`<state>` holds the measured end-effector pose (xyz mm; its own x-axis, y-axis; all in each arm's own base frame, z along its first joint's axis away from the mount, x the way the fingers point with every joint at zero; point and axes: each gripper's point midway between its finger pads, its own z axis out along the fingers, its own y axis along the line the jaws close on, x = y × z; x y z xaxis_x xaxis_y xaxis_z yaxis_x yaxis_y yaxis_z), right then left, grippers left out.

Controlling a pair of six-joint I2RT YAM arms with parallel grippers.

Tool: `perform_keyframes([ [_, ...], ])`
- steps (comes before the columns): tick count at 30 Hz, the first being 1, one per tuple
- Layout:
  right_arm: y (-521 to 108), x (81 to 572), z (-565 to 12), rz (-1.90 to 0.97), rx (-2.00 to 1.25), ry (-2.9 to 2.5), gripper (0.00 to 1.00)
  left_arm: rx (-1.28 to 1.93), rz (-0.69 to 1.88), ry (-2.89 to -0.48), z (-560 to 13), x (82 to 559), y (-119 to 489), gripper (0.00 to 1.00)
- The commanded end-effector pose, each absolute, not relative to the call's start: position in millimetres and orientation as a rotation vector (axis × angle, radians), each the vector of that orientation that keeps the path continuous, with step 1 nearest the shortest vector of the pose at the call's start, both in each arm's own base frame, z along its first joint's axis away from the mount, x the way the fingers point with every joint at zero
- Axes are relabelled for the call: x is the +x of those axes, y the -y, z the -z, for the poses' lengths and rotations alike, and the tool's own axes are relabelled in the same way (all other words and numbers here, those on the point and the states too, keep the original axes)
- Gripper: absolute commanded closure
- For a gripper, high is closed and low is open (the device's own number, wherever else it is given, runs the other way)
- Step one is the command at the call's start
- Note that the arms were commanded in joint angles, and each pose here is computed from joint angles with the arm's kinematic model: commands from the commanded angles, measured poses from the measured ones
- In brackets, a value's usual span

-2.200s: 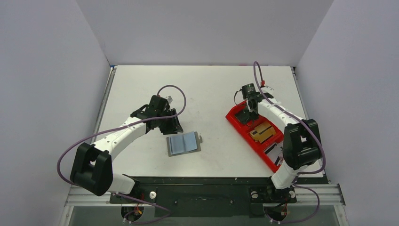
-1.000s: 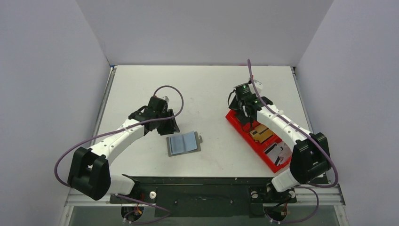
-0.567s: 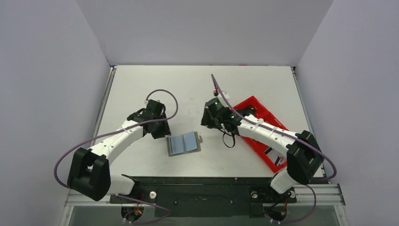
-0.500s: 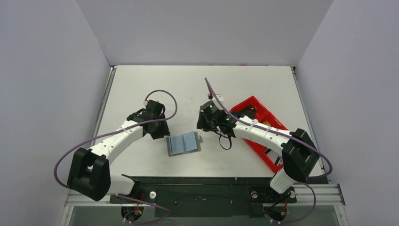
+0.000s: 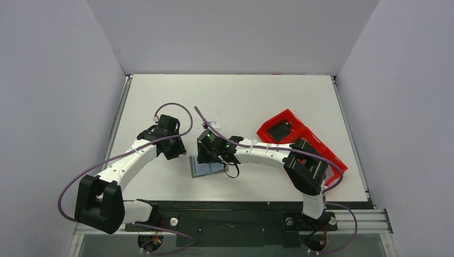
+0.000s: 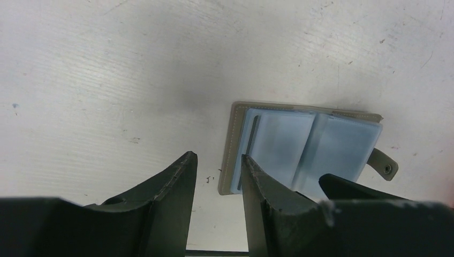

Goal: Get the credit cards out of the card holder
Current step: Remove the credit card from the card holder.

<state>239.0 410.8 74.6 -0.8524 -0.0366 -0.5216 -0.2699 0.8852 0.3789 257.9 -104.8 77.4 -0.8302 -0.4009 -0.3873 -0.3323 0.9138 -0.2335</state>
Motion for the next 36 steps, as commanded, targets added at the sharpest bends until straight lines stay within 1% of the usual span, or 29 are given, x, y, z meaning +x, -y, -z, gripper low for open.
perform_keyframes([
  [1,-430,241,-75,-0.634,-0.264,-2.512,0.56,-0.551,0.242,-2.610,-84,259,100,0.66],
  [9,-423,241,-47,-0.435,-0.325,-2.530,0.53,-0.570,0.278,-2.614,-80,258,102,0.66],
  [13,-422,236,-37,-0.399,-0.347,-2.547,0.52,-0.568,0.285,-2.614,-79,258,103,0.66],
  [19,-419,232,-24,-0.351,-0.359,-2.577,0.52,-0.564,0.305,-2.622,-77,258,106,0.66],
  [21,-416,231,-19,-0.326,-0.362,-2.593,0.54,-0.560,0.315,-2.625,-76,258,107,0.66],
  [25,-407,228,-8,-0.282,-0.361,-2.622,0.64,-0.543,0.331,-2.634,-74,258,110,0.66],
  [26,-406,227,-6,-0.279,-0.359,-2.629,0.69,-0.541,0.330,-2.635,-73,257,109,0.66],
  [28,-400,226,-1,-0.272,-0.353,-2.641,0.77,-0.530,0.362,-2.641,-73,256,114,0.66],
  [29,-397,226,0,-0.274,-0.348,-2.642,0.80,-0.523,0.375,-2.644,-74,255,115,0.66],
  [30,-397,225,-2,-0.289,-0.343,-2.642,0.84,-0.517,0.383,-2.644,-73,255,116,0.66],
  [36,-381,228,2,-0.344,-0.280,-2.663,0.95,-0.459,0.447,-2.684,-67,251,130,0.67],
])
